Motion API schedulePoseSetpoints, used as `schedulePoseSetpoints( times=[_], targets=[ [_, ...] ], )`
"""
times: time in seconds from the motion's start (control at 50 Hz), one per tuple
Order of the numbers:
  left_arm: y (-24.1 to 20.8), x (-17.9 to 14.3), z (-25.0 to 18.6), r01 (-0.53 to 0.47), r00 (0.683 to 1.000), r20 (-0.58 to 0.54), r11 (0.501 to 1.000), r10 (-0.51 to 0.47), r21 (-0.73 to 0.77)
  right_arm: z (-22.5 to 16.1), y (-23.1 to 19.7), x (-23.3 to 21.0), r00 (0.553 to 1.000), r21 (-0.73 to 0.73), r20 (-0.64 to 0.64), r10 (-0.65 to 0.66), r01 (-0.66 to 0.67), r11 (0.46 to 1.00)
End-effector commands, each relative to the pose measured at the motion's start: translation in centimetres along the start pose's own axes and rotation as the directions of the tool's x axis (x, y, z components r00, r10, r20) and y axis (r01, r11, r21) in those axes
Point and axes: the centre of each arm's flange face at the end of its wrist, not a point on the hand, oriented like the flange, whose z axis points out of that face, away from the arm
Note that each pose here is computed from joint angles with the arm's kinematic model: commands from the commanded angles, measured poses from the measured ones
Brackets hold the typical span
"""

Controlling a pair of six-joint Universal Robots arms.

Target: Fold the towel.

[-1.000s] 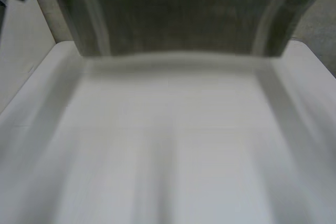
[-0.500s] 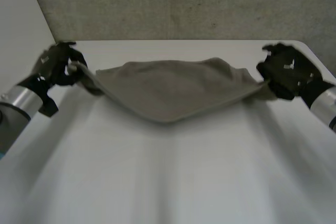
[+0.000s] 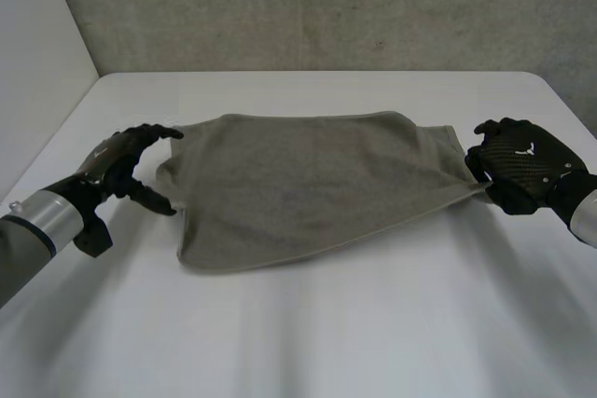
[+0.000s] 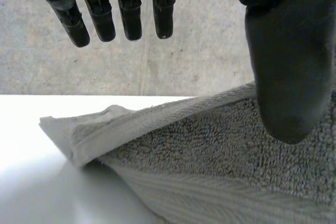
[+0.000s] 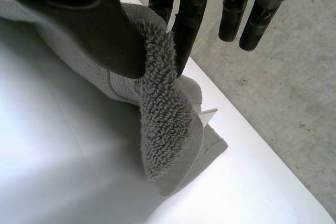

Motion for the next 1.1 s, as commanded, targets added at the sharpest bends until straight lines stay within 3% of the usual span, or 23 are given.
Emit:
schedulePoseSetpoints(
  times=[0.02,0.26,0.58,0.68,0.78,0.84,0.88,0.94,1.02,1.1],
  targets=[
    [1.2,-0.1,-0.8,-0.110,0.992,0.051,0.992,0.113,-0.067,0.1,0.4,-0.3,1.000,-0.006,0.009,0.007,-0.007,1.000],
    [2.2,1.1,-2.8,-0.251,0.964,0.055,0.957,0.262,-0.145,0.0,0.7,-0.6,1.000,-0.018,0.017,0.019,-0.018,1.000],
    [1.3,3.3,-4.8,-0.376,0.925,0.043,0.926,0.377,-0.027,0.0,0.8,-0.8,1.000,-0.023,0.021,0.023,-0.023,0.999],
    [2.0,4.2,-4.9,-0.440,0.897,0.017,0.897,0.441,-0.033,0.0,0.8,-0.8,1.000,-0.023,0.019,0.022,-0.022,0.999],
    [2.6,4.7,-5.0,-0.557,0.830,0.012,0.830,0.558,-0.042,0.0,0.8,-0.8,1.000,-0.024,0.020,0.023,-0.023,0.999],
    [2.7,4.8,-5.0,-0.583,0.812,0.008,0.811,0.584,-0.045,0.0,0.8,-0.8,0.999,-0.025,0.020,0.024,-0.024,0.999],
    [2.6,4.9,-5.1,-0.630,0.776,0.002,0.775,0.631,-0.050,0.0,0.8,-0.8,1.000,-0.026,0.019,0.025,-0.024,0.999],
    [2.7,5.0,-5.5,-0.649,0.759,-0.005,0.757,0.651,-0.074,0.0,0.8,-0.8,0.999,-0.025,0.020,0.024,-0.024,0.999],
    [2.7,5.0,-5.9,-0.649,0.759,-0.019,0.752,0.651,-0.113,-0.1,0.9,-0.8,0.999,-0.026,0.021,0.024,-0.024,0.999],
    [3.4,5.0,-6.4,-0.622,0.779,-0.033,0.765,0.626,-0.167,-0.1,0.8,-0.9,0.999,-0.025,0.022,0.024,-0.023,0.999]
  ],
)
